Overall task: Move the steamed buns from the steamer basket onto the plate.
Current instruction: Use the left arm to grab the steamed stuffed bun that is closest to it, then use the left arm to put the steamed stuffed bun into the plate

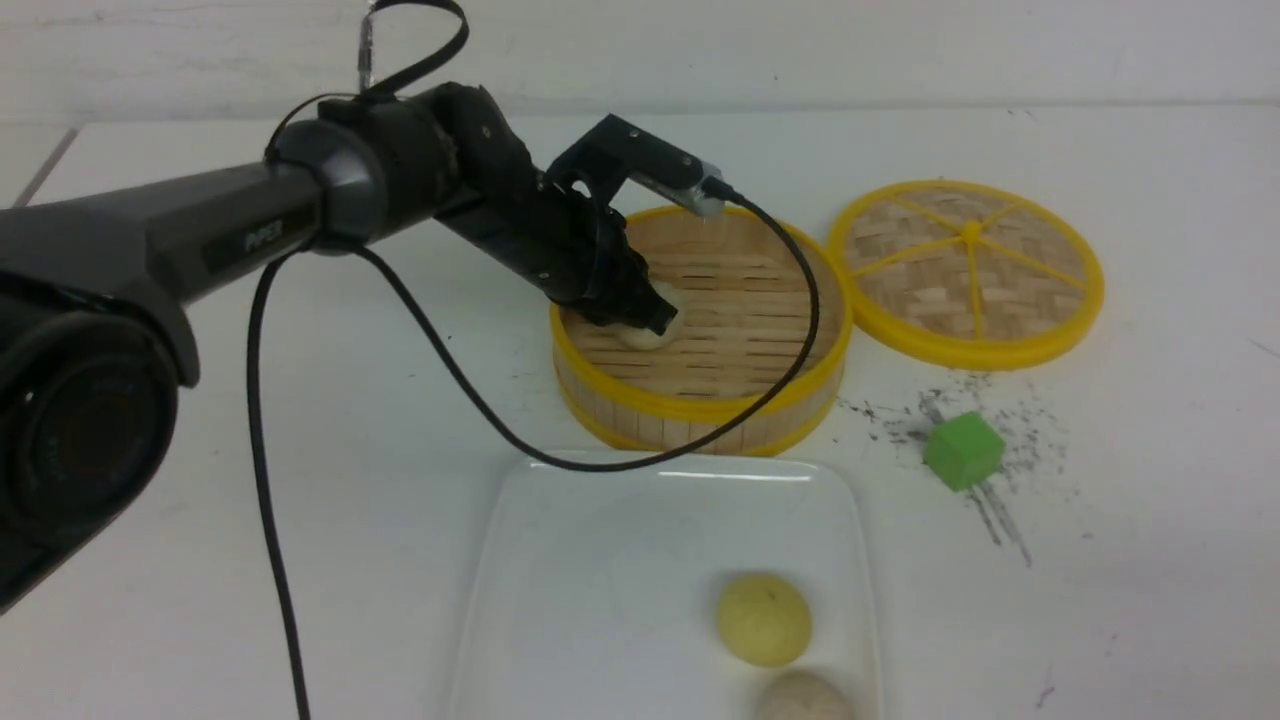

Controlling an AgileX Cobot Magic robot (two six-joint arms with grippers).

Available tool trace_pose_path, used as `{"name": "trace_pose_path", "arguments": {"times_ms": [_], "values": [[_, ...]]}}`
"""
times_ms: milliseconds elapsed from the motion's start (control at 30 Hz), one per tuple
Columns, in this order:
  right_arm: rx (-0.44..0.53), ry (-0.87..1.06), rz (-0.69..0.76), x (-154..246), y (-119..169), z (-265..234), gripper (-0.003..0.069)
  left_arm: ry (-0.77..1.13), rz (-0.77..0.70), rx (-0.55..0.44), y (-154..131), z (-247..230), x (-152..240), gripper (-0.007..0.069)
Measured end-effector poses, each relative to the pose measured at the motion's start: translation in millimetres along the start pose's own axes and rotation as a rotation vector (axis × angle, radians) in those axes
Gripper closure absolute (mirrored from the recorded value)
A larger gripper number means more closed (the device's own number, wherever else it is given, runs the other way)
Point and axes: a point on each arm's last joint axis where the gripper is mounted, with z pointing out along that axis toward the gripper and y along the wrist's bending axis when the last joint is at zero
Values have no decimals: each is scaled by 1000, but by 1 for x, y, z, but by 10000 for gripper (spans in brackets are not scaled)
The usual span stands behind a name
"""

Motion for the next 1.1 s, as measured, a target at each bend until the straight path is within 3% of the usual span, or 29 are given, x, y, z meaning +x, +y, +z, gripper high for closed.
{"name": "trace_pose_path", "arguments": {"times_ms": [133, 400, 667, 900, 1100], "values": [[0, 0, 0, 0, 0, 0, 419, -5, -9, 7, -2, -11, -5, 602], [1, -5, 0, 0, 0, 0, 419, -118, -11, -65, -19, -124, -42, 602], [2, -7, 0, -1, 0, 0, 419, 9, -136, -118, -39, -205, -33, 602], [2, -7, 0, -1, 0, 0, 419, 118, -260, 4, -68, -242, -8, 602], [2, -7, 0, -1, 0, 0, 419, 194, -285, 101, -114, -226, 43, 602]]}}
